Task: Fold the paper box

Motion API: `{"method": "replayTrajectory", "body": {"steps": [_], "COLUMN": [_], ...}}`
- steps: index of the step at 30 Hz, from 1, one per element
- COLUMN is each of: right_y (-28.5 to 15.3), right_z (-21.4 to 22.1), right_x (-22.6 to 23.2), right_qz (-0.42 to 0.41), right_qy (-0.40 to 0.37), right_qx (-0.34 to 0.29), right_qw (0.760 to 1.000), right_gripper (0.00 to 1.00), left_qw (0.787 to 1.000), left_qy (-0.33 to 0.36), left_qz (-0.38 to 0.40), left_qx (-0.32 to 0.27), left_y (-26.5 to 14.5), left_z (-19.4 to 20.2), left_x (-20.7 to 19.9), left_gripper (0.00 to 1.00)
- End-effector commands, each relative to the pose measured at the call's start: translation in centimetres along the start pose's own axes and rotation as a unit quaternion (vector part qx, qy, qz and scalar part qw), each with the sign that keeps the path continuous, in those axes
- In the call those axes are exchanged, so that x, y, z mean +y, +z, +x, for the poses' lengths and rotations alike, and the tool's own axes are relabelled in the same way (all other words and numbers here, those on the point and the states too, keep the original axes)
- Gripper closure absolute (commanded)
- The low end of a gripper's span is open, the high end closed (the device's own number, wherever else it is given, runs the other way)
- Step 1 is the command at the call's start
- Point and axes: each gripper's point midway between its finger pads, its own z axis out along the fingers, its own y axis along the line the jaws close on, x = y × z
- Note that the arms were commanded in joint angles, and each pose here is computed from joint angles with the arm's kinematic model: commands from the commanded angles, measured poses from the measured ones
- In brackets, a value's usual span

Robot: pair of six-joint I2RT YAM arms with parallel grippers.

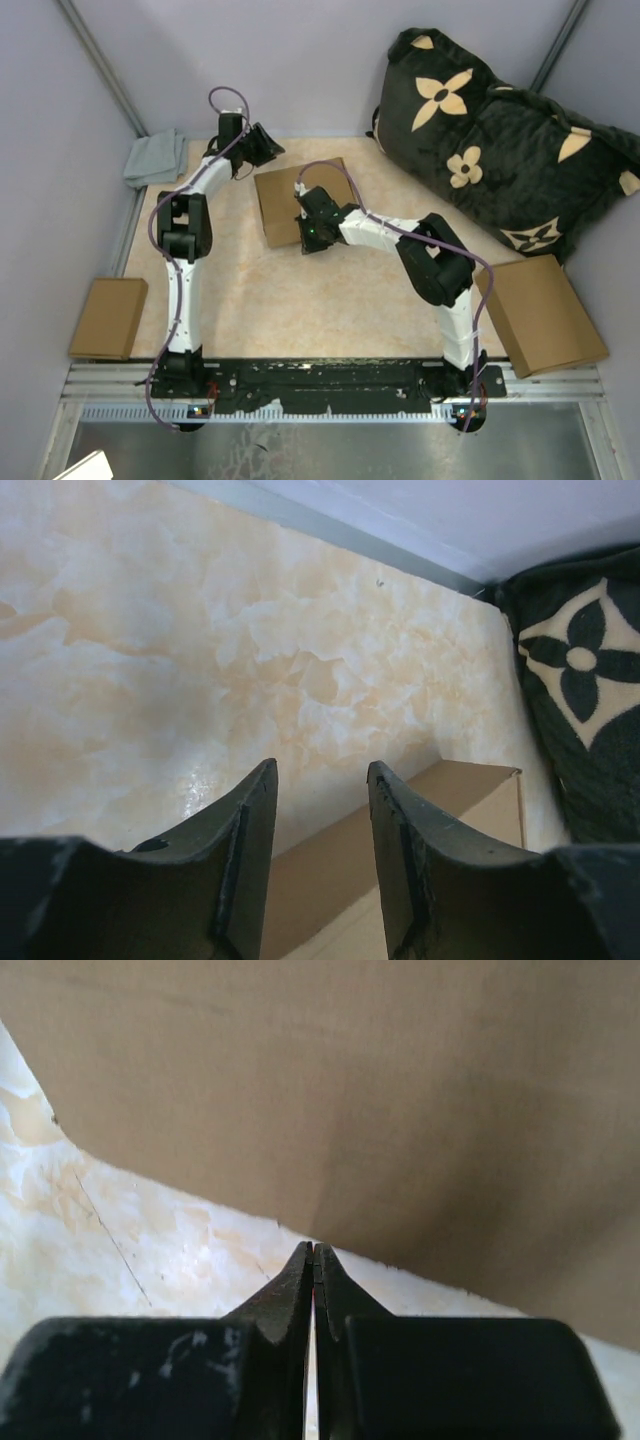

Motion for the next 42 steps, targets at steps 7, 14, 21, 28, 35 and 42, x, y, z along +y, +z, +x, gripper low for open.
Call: {"method": "replayTrajectory", "body": {"steps": [7, 14, 21, 28, 35, 42], "right_y": [1.9, 3.4, 3.5, 2.5, -0.6, -9.0], "right_z": [-7.5, -9.5, -10.6, -8.9, -5.8, -2.3], "right_x": [3.3, 2.8, 2.7, 4.3, 4.6, 2.0], "right_qz": [-0.033, -0.01, -0.016, -0.053, -0.059, -0.032], "right_qy": [-0.04, -0.045, -0.021, -0.032, -0.098, -0.096], "right_qx": [-0.124, -0.154, -0.214, -0.268, -0.184, -0.2], "right_qw": [0.991, 0.987, 0.977, 0.962, 0.976, 0.975], "right_gripper": [1.0, 1.0, 1.0, 1.0, 1.0, 0.97], "left_qw": [0.995, 0.98, 0.946, 0.916, 0.918, 0.948], "left_qy": [-0.009, 0.006, -0.001, 0.017, 0.037, 0.048], "left_qz": [0.069, 0.098, 0.148, 0.165, 0.142, 0.129], "left_qx": [0.071, 0.174, 0.29, 0.365, 0.369, 0.286], "left_y": [0.9, -0.8, -4.4, -9.1, -10.7, -10.9], "left_z": [4.4, 10.1, 16.7, 21.5, 20.3, 14.2], "left_x": [-0.4, -0.5, -2.7, -3.3, -2.5, -5.6], "left_gripper": [0.61, 0.74, 0.91, 1.0, 0.99, 0.88]}}
